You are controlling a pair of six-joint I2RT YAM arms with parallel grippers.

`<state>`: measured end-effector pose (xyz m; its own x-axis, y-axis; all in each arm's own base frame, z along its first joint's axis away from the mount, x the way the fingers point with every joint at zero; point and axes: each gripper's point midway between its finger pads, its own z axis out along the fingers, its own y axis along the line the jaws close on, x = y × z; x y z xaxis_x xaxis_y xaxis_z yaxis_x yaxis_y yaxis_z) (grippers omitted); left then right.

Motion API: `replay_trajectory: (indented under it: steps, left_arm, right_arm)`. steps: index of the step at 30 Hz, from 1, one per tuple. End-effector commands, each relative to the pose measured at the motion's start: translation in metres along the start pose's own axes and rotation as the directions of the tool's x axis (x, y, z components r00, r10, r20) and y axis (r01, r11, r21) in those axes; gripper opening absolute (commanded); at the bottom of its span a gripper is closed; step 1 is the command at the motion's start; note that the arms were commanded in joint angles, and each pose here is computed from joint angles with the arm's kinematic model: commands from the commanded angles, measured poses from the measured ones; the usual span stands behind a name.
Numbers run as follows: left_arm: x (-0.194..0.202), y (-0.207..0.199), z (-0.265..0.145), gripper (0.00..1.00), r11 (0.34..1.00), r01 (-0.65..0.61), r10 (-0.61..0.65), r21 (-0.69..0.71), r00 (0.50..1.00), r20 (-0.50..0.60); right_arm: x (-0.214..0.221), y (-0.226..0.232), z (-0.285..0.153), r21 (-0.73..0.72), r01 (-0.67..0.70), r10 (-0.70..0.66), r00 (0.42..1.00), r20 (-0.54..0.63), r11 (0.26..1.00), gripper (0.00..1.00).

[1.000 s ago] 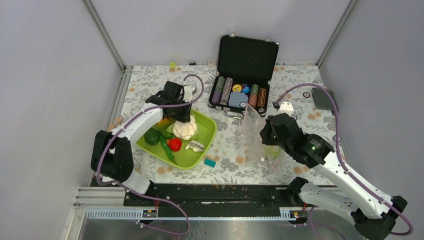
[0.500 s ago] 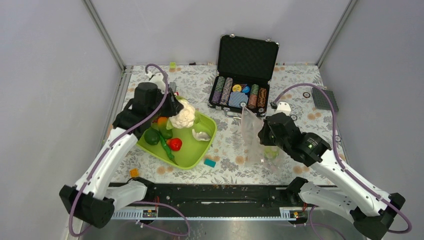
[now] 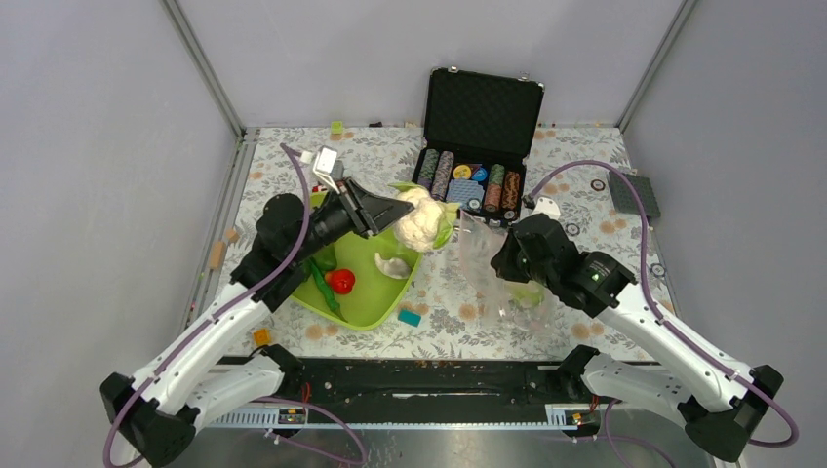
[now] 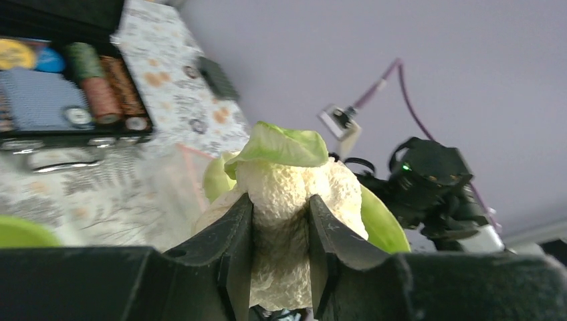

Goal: Place the food in the zip-top bag and seal the zipper
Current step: Place the fake vegetable in the zipper food storage bag.

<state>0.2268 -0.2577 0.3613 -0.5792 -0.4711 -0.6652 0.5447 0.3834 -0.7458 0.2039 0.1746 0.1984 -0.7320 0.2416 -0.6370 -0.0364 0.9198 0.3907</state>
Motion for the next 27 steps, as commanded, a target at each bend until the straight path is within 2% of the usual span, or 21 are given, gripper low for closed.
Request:
replay_trajectory:
  steps: [1, 7, 11, 17, 22, 24, 27]
  left_arm:
    - [-0.009, -0.067, 0.007, 0.00, 0.955, 0.005, -0.012, 0.295, 1.000, 0.021]
    - [0.024, -0.090, 0.026, 0.00, 0.870, 0.075, -0.036, 0.488, 0.995, -0.088]
    - [0.035, -0.087, 0.041, 0.00, 0.848, 0.129, -0.066, 0.514, 0.988, -0.139]
    - [0.059, -0.045, 0.061, 0.00, 0.911, 0.154, -0.092, 0.383, 0.980, -0.177]
    - [0.078, -0.024, 0.065, 0.00, 0.926, 0.167, -0.098, 0.339, 0.972, -0.213]
    - [0.089, -0.011, 0.070, 0.00, 0.951, 0.133, -0.063, 0.279, 0.967, -0.245]
    - [0.107, 0.019, 0.076, 0.00, 0.992, 0.051, -0.016, 0.114, 0.957, -0.290]
  right_arm:
    - [-0.024, 0.032, -0.016, -0.126, -0.072, 0.078, 0.996, 0.047, 0.989, 0.00]
    - [-0.024, 0.043, -0.019, -0.193, -0.100, 0.110, 0.993, 0.040, 0.976, 0.00]
    - [-0.024, 0.050, -0.027, -0.243, -0.102, 0.115, 0.993, 0.037, 0.965, 0.00]
    - [-0.031, 0.049, -0.046, -0.290, -0.116, 0.146, 0.986, 0.081, 0.950, 0.00]
    - [-0.030, 0.057, -0.055, -0.353, -0.128, 0.162, 0.985, 0.067, 0.927, 0.00]
    - [-0.029, 0.061, -0.059, -0.375, -0.126, 0.159, 0.986, 0.059, 0.918, 0.00]
    - [-0.030, 0.061, -0.064, -0.389, -0.125, 0.161, 0.985, 0.063, 0.913, 0.00]
